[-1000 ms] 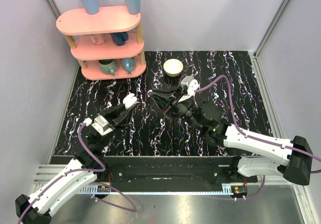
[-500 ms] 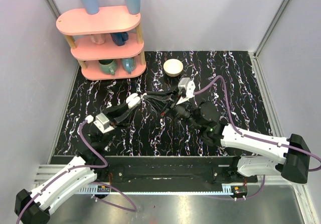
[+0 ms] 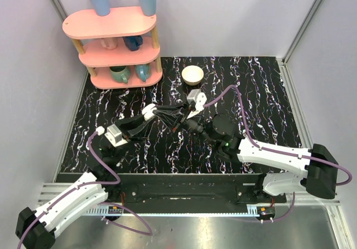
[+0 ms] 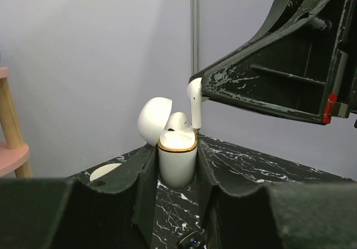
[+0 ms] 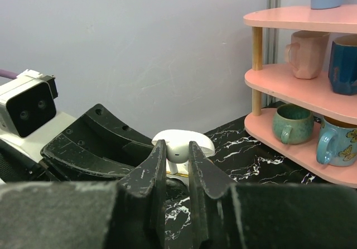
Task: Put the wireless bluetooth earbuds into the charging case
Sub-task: Insert the left earbud into the left side groove of the charging case.
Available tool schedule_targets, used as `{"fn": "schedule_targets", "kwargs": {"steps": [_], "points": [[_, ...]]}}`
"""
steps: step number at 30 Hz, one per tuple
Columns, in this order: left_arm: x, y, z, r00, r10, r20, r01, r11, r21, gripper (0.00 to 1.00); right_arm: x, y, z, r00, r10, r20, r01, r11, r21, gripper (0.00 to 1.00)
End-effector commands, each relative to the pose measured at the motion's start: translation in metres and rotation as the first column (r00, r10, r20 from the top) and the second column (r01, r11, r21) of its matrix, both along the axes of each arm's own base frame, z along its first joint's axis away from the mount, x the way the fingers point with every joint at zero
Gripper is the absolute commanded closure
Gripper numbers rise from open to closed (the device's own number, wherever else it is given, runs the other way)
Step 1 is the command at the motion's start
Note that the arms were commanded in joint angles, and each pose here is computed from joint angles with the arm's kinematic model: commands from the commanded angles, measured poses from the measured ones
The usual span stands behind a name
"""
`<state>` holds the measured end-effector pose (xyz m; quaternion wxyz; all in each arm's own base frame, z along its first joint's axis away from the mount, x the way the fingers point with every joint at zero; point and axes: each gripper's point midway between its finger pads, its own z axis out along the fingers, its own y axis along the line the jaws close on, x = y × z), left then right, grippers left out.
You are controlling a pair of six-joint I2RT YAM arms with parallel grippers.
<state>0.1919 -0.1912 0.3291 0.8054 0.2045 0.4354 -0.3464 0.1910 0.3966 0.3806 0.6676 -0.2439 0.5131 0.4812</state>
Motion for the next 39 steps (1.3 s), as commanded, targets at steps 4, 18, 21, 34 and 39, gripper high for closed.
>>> {"fn": "schedule_targets", "kwargs": {"steps": [4,18,21,34,39], "points": [[-0.008,0.000,0.015,0.998,-0.032,0.055,0.034,0.998,-0.048,1.00,-0.013,-0.002,0.044,0.996,0.021,0.081,-0.030,0.994,0.108,1.00],[-0.009,-0.003,0.015,0.997,-0.042,0.070,0.045,0.998,-0.039,1.00,-0.012,0.008,0.040,0.997,0.035,0.069,-0.043,0.993,0.106,1.00],[-0.010,-0.004,0.016,0.996,-0.045,0.075,0.048,0.998,-0.033,1.00,-0.012,0.010,0.038,0.997,0.037,0.070,-0.044,0.994,0.102,1.00],[-0.010,-0.004,0.016,0.996,-0.048,0.080,0.051,0.998,-0.039,1.00,-0.012,0.013,0.035,0.997,0.038,0.066,-0.044,0.994,0.099,1.00],[-0.011,-0.003,0.020,0.995,-0.046,0.089,0.051,0.998,-0.049,1.00,-0.013,0.014,0.032,0.997,0.044,0.063,-0.050,0.994,0.094,1.00]]}}
